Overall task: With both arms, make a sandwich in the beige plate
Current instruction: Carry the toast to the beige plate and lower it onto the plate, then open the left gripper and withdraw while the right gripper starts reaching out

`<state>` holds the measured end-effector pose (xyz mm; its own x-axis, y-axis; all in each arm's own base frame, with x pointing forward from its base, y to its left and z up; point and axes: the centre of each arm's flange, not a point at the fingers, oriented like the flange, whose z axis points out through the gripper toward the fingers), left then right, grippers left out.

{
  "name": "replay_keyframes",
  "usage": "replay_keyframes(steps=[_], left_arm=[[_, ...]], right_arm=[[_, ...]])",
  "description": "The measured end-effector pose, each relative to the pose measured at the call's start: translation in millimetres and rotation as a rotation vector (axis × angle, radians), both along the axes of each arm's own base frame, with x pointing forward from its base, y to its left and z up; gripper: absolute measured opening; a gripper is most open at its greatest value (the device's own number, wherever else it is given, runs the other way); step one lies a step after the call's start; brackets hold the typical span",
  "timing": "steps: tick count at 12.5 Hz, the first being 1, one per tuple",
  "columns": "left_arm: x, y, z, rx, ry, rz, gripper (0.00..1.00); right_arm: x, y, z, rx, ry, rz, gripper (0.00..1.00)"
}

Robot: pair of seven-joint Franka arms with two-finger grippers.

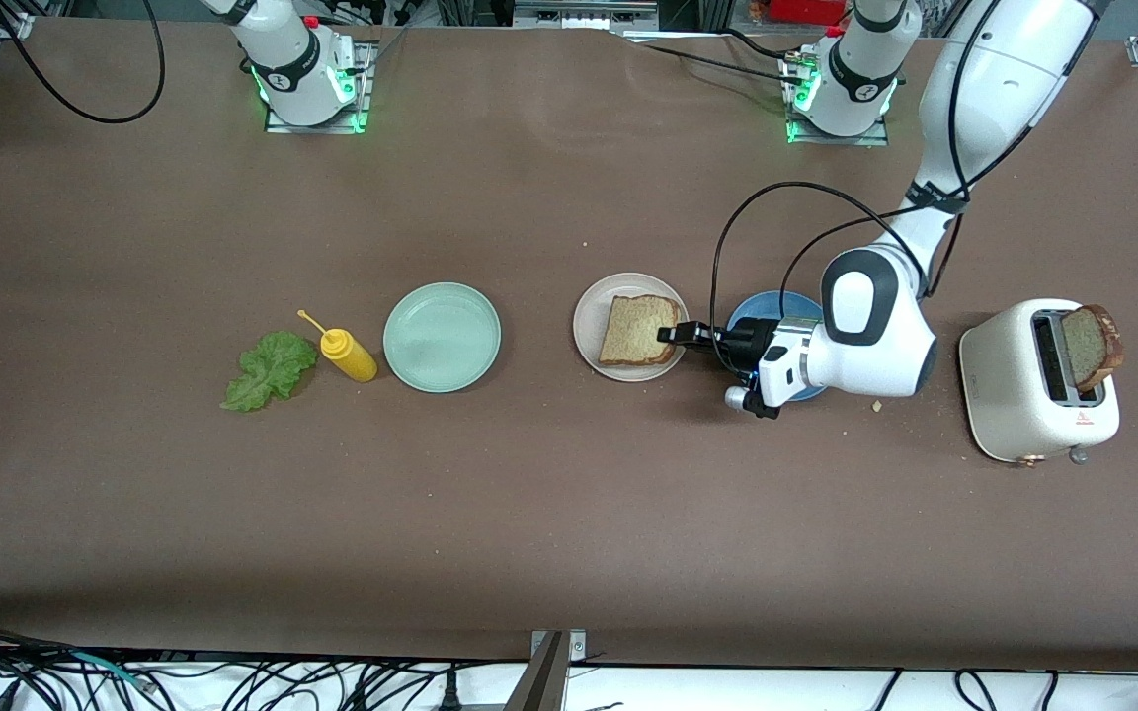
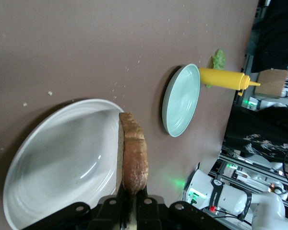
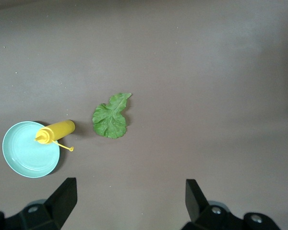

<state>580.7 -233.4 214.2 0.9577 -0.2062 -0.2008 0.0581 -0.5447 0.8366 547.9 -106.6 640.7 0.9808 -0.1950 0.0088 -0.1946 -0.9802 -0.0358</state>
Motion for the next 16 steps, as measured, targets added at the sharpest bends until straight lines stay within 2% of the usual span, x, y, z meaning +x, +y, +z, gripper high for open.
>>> replay_keyframes(steps=[3, 5, 6, 9, 10, 13, 14, 16], left_arm=[[-21.7, 3.2, -30.9, -0.091, -0.018, 0.02, 0.08], [-32.1, 6.4, -46.4, -0.118, -0.034, 0.018, 0.09], [-32.6, 9.3, -49.1, -0.119, -0.038, 0.019, 0.15], [-30.3, 15.1, -49.4, -0.119, -0.043, 0.027, 0.52], [-29.8, 15.6, -49.1, -0.12, -0.045, 0.027, 0.6], [-24.6, 23.1, -40.6, -0.087, -0.1, -0.029, 0.96], [-20.1, 30.6, -33.2, -0.053, -0.133, -0.069, 1.0], [-11.1, 44.9, -14.4, 0.014, -0.196, -0.14, 1.0]], right_arm=[[0.1, 0.4, 0.0, 0.0, 0.0, 0.001, 1.0], [0.1, 0.6, 0.0, 0.0, 0.0, 0.001, 1.0], [0.2, 0.8, 0.0, 0.0, 0.0, 0.001, 1.0], [0.6, 3.1, 0.0, 0.0, 0.0, 0.006, 1.0], [0.6, 3.1, 0.0, 0.0, 0.0, 0.006, 1.0], [0.6, 3.3, 0.0, 0.0, 0.0, 0.006, 1.0], [0.7, 3.3, 0.0, 0.0, 0.0, 0.006, 1.0], [0.7, 3.6, 0.1, 0.0, 0.0, 0.007, 1.0]])
